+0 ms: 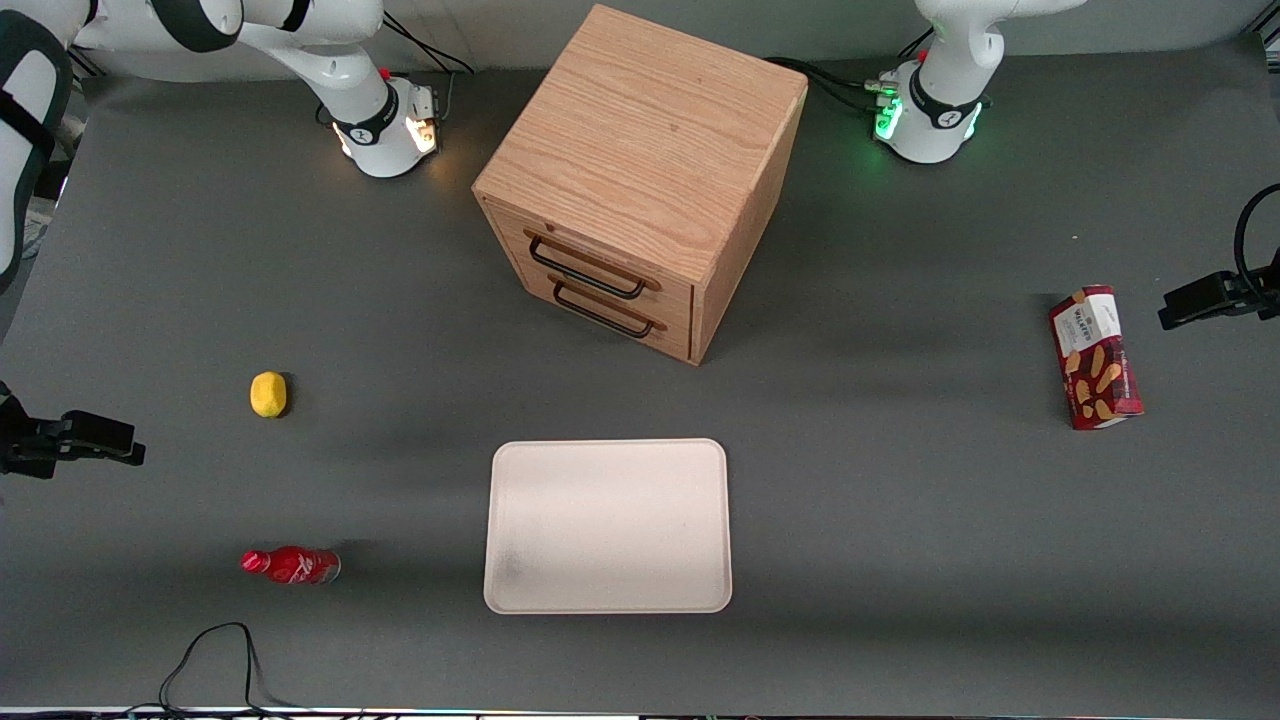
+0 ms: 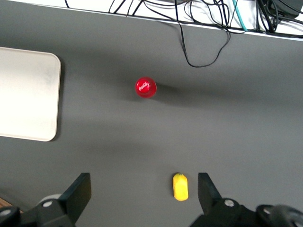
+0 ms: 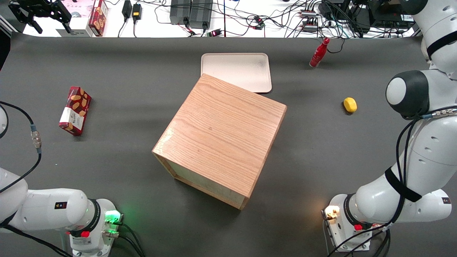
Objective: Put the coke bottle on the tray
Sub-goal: 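Move the open right gripper down over the red Coca-Cola bottle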
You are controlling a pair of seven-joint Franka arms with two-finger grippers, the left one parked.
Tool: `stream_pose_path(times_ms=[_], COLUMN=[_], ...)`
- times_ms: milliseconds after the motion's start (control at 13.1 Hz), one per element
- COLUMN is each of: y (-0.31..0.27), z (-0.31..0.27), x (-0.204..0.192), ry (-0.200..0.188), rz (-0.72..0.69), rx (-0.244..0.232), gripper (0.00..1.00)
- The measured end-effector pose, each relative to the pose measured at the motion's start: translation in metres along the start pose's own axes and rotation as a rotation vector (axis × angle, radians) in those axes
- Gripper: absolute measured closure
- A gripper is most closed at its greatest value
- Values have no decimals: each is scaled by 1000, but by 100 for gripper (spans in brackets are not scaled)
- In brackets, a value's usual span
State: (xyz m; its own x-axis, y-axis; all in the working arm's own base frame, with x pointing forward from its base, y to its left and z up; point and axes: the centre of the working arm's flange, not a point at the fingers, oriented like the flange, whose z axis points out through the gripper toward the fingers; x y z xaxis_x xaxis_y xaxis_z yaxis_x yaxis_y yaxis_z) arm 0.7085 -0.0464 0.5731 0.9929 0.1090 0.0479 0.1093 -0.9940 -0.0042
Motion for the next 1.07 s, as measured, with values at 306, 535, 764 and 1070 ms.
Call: stream_pose_path(times_ms=[306,535,764,1070], y=[-2,-6,-13,-20], z=[9,43,96,155], x=[13,31,53,73], ry=[50,68,77,108], rz=[-11,-21,-34,-45], rx=[3,6,7,3], gripper=[0,0,0,0])
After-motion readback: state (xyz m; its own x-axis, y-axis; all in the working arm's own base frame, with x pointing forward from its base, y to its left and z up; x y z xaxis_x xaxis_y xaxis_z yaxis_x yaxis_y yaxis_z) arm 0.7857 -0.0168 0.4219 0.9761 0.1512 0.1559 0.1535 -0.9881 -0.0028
